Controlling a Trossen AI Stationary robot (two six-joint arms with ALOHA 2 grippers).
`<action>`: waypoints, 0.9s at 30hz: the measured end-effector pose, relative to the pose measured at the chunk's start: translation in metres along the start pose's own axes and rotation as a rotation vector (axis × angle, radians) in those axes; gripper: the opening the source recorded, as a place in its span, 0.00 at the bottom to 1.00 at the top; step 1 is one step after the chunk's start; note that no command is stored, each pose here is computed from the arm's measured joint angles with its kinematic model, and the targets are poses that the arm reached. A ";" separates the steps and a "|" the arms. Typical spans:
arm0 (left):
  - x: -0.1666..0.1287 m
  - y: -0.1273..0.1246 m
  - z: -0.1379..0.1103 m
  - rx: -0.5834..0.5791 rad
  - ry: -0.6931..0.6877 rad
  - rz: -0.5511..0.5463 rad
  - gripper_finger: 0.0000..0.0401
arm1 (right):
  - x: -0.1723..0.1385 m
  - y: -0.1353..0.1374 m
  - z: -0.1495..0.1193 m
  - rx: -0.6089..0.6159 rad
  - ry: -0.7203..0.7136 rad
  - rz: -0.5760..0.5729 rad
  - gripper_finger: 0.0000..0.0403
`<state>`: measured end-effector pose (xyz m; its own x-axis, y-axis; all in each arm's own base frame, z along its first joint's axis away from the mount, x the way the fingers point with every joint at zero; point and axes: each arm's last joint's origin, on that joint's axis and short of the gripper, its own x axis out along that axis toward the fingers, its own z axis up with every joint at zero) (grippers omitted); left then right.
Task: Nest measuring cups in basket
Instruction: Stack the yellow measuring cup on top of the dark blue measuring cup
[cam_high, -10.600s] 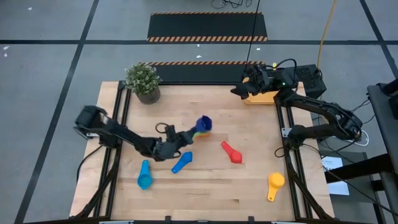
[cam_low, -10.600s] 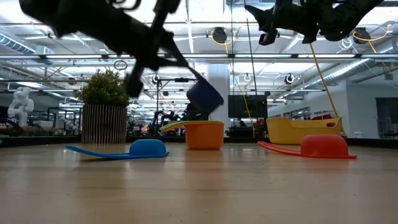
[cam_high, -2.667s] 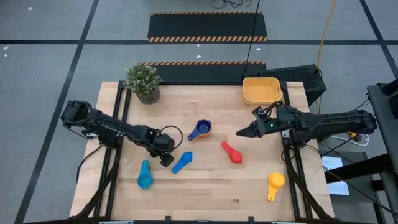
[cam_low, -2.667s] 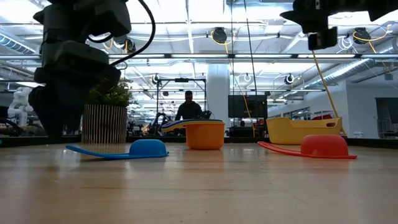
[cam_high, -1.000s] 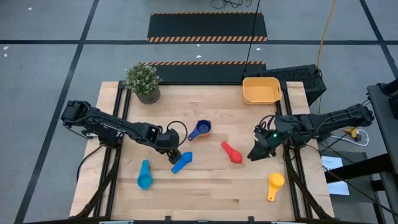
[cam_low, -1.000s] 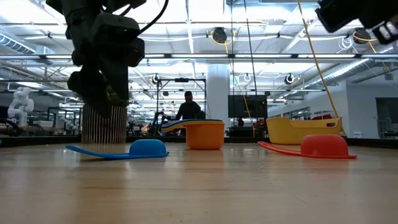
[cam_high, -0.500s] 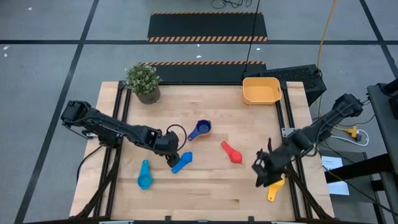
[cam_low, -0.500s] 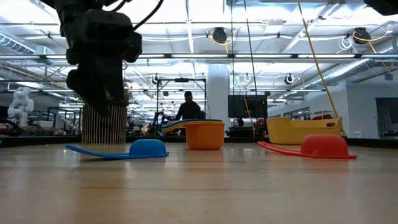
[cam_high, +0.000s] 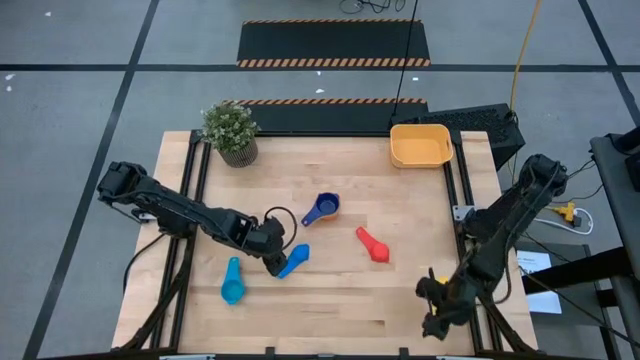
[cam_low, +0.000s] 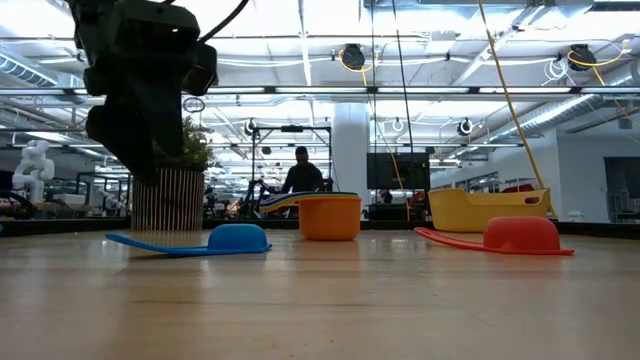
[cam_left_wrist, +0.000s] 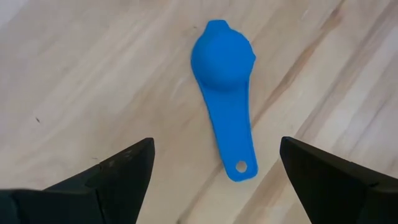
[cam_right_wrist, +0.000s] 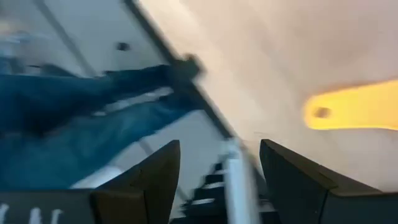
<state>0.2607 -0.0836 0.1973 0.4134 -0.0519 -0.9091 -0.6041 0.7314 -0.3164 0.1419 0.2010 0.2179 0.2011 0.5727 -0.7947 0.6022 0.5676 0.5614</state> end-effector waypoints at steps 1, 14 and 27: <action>0.000 -0.001 -0.001 -0.015 -0.001 0.000 0.87 | 0.004 -0.003 -0.002 -0.005 0.003 -0.040 0.53; -0.001 -0.006 -0.010 -0.087 -0.033 0.011 0.87 | 0.036 -0.029 0.001 0.024 -0.085 -0.355 0.53; -0.001 -0.002 -0.014 -0.100 0.026 0.045 0.87 | 0.055 -0.036 -0.006 0.002 -0.081 -0.434 0.53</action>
<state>0.2515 -0.0947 0.1952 0.3673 -0.0386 -0.9293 -0.6870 0.6623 -0.2990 0.1266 0.2158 0.1559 -0.0114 0.2331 -0.9724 0.6456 0.7443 0.1709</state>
